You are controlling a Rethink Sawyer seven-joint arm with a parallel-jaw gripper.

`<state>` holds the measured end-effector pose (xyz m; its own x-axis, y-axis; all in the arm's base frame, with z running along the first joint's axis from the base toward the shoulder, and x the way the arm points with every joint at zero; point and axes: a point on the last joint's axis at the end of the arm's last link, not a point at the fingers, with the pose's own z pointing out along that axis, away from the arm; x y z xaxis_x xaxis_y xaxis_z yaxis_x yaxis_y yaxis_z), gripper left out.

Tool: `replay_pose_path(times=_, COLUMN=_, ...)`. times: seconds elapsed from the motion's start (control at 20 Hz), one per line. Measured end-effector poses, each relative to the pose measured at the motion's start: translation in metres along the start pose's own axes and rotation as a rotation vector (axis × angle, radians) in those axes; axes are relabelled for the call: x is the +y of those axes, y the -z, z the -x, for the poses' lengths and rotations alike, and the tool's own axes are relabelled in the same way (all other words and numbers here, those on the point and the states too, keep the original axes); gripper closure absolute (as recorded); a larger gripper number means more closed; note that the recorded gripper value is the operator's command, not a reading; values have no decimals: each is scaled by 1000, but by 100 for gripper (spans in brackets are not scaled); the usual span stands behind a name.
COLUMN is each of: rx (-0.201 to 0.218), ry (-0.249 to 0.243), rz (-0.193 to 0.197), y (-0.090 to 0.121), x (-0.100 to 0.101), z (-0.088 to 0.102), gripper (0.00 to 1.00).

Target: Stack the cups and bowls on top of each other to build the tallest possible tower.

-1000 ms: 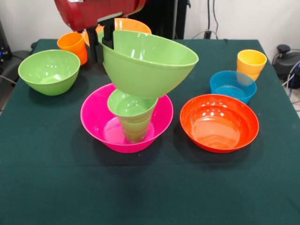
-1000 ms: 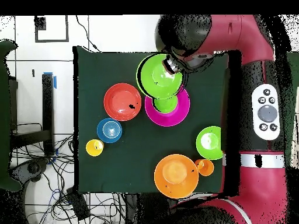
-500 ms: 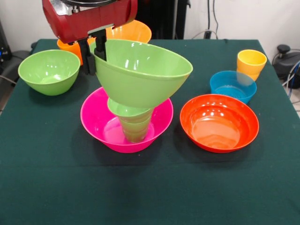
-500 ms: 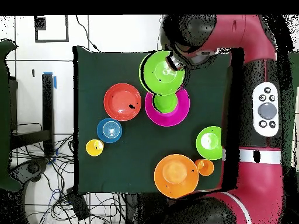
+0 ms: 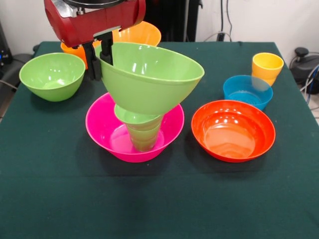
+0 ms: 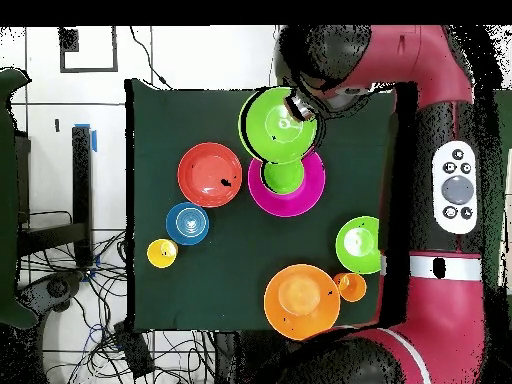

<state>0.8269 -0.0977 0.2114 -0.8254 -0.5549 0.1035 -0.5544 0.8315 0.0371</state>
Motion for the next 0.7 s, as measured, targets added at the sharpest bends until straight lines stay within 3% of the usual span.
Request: replay_pose_path(times=0.7, rx=2, ry=1, rz=-27, y=14, x=-1, z=-3, gripper=100)
